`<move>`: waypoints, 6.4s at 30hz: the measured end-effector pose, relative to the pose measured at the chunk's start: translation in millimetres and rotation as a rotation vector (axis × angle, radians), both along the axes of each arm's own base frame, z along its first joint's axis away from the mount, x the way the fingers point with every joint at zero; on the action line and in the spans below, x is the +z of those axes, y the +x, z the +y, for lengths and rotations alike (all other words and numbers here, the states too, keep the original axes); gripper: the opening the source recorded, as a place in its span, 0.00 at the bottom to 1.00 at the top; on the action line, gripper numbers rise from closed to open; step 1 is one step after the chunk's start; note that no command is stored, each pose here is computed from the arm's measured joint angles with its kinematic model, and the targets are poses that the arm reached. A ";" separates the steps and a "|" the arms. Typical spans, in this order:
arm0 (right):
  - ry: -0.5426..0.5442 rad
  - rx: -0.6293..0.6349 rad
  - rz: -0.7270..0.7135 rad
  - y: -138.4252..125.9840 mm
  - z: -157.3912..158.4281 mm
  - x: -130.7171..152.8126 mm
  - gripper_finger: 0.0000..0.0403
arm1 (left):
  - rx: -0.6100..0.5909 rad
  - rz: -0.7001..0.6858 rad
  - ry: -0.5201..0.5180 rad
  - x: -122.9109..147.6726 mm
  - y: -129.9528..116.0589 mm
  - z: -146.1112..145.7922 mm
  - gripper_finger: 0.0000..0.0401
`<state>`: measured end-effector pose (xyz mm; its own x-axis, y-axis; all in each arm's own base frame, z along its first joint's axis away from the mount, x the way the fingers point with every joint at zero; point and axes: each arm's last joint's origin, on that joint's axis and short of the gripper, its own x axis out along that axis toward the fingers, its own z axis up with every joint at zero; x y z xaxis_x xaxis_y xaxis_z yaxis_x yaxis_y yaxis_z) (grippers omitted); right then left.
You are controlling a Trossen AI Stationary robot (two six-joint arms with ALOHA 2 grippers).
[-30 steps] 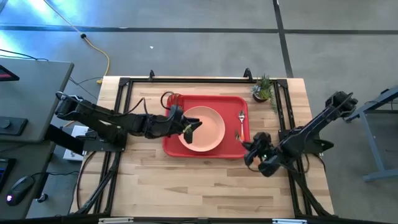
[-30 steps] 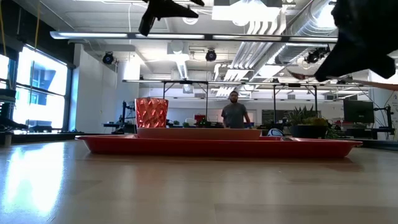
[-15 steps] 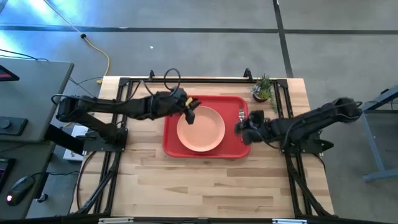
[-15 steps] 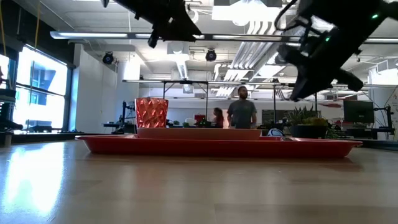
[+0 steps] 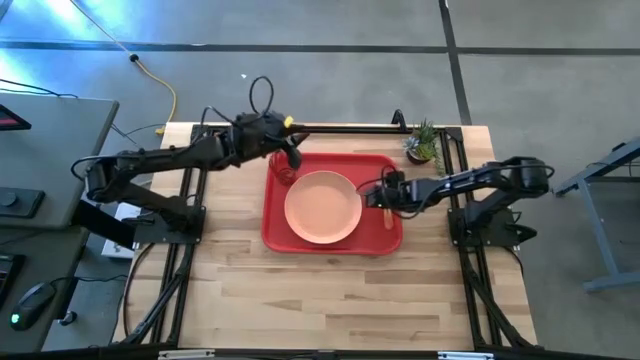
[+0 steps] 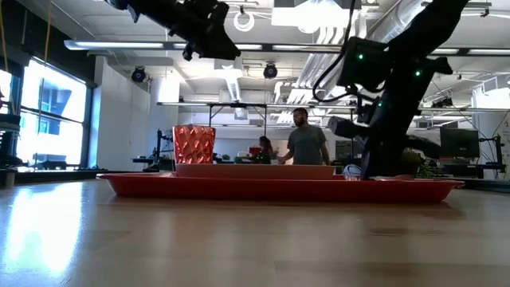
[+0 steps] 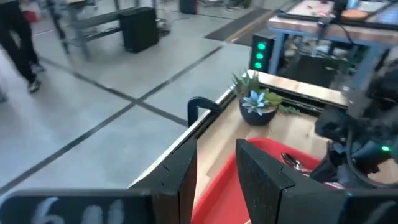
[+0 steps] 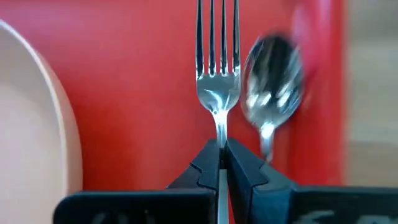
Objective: Pick and place plate/cup/fork/spoon on tray
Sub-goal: Put the orange fork on the red tray to the right of the orange plate, then return to Home Position
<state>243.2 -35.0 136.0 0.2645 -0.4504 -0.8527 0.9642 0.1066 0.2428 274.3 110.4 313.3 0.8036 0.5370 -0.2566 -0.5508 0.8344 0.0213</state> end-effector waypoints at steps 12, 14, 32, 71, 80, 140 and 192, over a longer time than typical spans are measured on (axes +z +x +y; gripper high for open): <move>0.067 -0.078 -0.090 9.4 4.7 -8.0 0.16 | -0.044 -0.027 0.116 30.5 -52.2 35.7 0.25; 0.062 -0.058 -0.110 9.4 5.4 -0.6 0.21 | -0.068 -0.040 0.148 37.4 -62.6 38.0 0.25; -0.305 0.669 -0.575 -55.7 23.6 149.3 0.23 | -0.119 -0.380 0.032 9.2 -155.6 25.1 0.01; -0.771 1.296 -0.954 -195.3 41.7 135.0 0.00 | -0.325 -0.376 0.212 -65.4 -203.4 -61.5 0.00; -0.875 1.313 -0.908 -183.1 40.8 125.0 0.00 | -0.322 -0.325 0.198 -77.0 -213.9 -71.5 0.00; -0.972 1.352 -0.968 -148.2 41.7 45.6 0.00 | -0.543 -0.321 0.069 -139.5 -193.5 -65.3 0.00; -0.845 1.321 -0.882 -146.5 43.2 34.5 0.00 | -0.584 -0.260 -0.069 -148.1 -176.2 -80.4 0.00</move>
<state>96.7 8.2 170.6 0.9744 0.2194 0.0485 -0.2222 0.9730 0.0619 98.1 30.0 165.1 0.9993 -0.0185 -0.0327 0.0146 0.9932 -0.1157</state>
